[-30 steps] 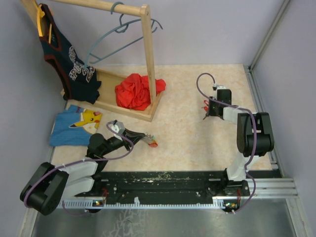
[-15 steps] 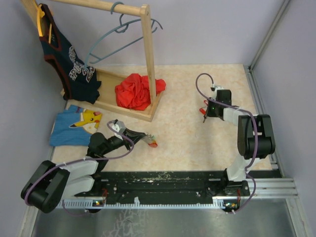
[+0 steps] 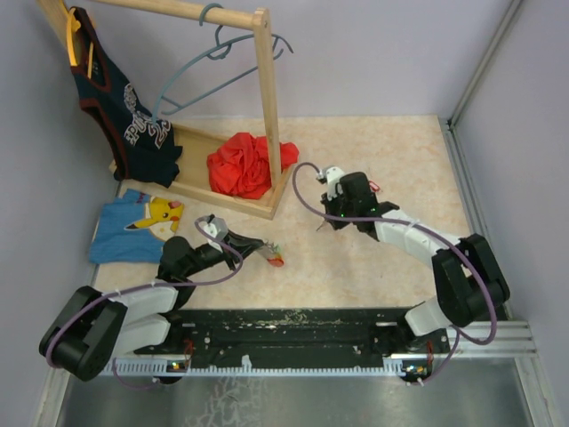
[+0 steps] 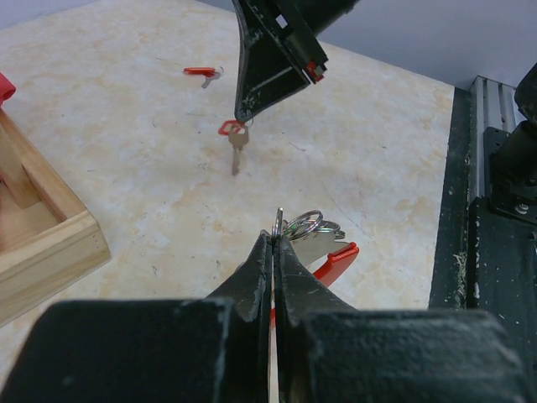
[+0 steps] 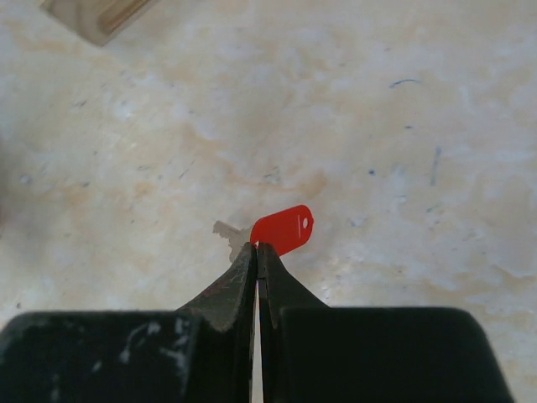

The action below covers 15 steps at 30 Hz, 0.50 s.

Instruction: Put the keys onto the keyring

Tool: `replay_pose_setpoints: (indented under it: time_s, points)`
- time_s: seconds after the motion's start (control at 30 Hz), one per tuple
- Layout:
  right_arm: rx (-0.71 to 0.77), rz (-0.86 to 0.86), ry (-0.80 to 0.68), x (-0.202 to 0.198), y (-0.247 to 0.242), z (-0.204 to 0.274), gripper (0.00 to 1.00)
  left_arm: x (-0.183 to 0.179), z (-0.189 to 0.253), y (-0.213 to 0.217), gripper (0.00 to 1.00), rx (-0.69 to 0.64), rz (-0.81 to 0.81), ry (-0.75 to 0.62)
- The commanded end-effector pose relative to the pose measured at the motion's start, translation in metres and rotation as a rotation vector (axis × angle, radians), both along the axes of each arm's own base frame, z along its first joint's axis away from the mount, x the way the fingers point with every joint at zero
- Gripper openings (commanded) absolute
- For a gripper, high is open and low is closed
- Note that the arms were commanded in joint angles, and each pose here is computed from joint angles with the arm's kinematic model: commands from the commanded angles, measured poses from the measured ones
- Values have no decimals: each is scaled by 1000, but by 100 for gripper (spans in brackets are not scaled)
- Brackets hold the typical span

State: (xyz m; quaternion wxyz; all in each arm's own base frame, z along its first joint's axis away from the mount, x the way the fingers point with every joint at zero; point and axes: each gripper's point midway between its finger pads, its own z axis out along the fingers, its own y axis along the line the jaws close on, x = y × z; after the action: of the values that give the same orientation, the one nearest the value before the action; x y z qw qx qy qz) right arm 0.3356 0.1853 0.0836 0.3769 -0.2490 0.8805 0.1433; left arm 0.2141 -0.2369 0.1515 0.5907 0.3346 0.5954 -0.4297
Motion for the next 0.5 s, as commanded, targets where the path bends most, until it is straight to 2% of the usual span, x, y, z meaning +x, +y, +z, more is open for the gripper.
replay_pose_setpoints:
  time_s: [0.0,0.17,0.37,0.47]
  points:
    - [-27,149,-56,-26,23,10,0,-2,1,-2,1,13,-29,-19]
    - [-64,254,-38,-55,48,-4,0,-5,1,-2,1,14,-41,-28]
    - [-212,268,3,-67,44,-25,0,-3,1,0,1,13,-27,-32]
    - [-154,249,-54,-61,51,-21,0,-3,1,-1,1,10,-27,-34]
